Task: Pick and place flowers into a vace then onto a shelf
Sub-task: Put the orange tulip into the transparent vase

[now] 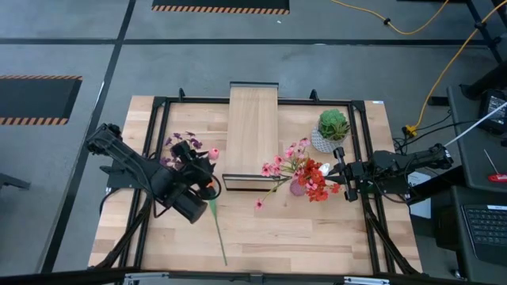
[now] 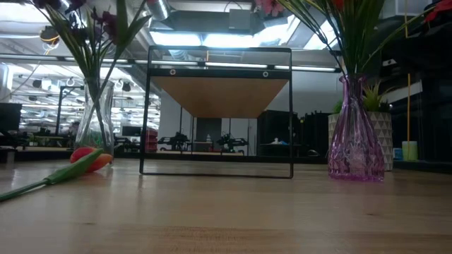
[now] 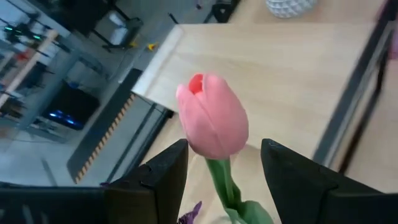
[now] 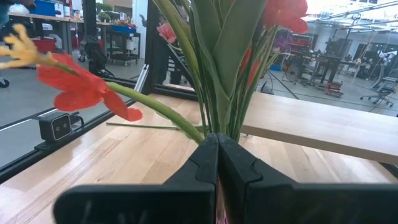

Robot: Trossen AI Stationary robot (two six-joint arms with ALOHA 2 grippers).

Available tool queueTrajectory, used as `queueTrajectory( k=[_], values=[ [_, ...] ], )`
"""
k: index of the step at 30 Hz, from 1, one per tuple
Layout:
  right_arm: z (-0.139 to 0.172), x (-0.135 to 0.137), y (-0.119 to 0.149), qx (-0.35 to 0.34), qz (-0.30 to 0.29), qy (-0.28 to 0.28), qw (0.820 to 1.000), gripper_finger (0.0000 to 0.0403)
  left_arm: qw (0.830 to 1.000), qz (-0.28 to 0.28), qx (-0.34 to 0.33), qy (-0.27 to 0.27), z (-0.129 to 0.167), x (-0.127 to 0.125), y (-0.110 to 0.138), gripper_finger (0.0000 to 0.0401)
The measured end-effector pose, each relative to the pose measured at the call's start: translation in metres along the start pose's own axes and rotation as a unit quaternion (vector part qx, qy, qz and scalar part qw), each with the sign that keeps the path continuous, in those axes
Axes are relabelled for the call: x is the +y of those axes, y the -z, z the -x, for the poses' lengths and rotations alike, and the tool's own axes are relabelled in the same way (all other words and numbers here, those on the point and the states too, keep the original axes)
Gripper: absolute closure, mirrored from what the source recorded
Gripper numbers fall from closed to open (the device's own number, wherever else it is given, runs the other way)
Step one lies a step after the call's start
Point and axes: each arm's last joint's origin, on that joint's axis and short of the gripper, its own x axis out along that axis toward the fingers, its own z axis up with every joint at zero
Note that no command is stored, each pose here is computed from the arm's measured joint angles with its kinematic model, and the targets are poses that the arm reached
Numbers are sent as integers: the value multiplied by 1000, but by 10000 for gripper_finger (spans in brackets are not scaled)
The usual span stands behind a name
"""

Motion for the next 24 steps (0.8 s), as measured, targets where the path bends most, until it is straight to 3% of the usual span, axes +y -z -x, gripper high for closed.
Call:
queueTrajectory(
  k=[9,17,24],
  values=[
    [0,0,0,0,1,0,1000,393,989,23,97,109,14,5,-10,205],
    [0,0,0,0,-12,0,1000,393,986,15,112,120,11,9,-12,205],
    [0,0,0,0,-13,-2,1000,393,959,87,207,171,13,7,-8,205]
  ],
)
